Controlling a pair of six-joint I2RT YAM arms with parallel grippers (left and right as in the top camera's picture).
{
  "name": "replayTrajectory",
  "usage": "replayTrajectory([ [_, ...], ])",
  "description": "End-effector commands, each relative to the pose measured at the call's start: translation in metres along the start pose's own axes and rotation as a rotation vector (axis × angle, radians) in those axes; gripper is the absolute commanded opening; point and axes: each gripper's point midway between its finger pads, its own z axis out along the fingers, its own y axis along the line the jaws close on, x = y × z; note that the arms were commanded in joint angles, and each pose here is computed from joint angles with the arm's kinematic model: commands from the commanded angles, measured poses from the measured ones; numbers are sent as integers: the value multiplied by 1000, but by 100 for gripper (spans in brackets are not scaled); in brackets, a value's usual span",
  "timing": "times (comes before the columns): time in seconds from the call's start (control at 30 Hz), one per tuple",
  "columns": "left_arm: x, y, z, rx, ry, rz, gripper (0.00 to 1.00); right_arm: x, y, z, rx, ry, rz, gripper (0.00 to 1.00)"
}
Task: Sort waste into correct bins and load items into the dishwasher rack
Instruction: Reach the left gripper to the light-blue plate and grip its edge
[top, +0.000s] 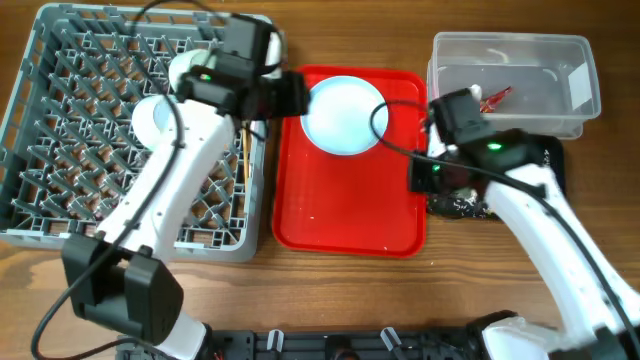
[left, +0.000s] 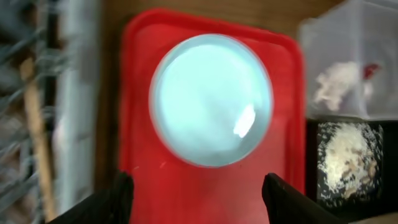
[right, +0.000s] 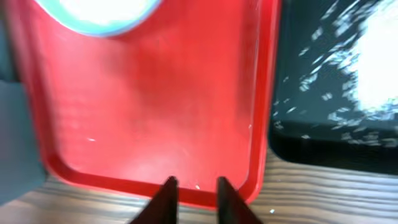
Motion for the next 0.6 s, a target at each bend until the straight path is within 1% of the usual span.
replayTrajectory([
  [0.0,4,-28,19,-21,-27,162,72,-23,-25,-43,66,-140,87,38],
  [0.03,4,-33,24,-36,-42,182,76,-25,-34,-52,71,-156,117,41],
  [0.13,9,-52,41,-16,-50,230,78,-27,-62,-67,97,-188,214,45],
  [0.17,11,-57,47,-9,-47,251,80,-28,-72,-70,107,-196,247,54],
  [0.2,15,-62,55,-2,-41,269,80,-29,-85,-73,121,-203,284,61],
  [0.23,19,-69,65,6,-35,283,80,-29,-96,-75,131,-204,311,71],
  [0.27,23,-73,73,11,-30,293,81,-30,-99,-76,116,-200,293,74],
  [0.33,30,-79,89,19,-17,327,81,-29,-101,-77,78,-189,273,78],
  [0.37,34,-81,96,21,-11,345,81,-29,-103,-78,77,-189,277,82],
  [0.4,44,-85,112,23,11,380,82,-29,-105,-78,78,-189,276,83],
  [0.5,64,-87,137,18,60,401,84,-29,-104,-78,78,-189,276,85],
  [0.57,85,-86,157,10,114,460,85,-29,-105,-78,78,-187,277,86],
])
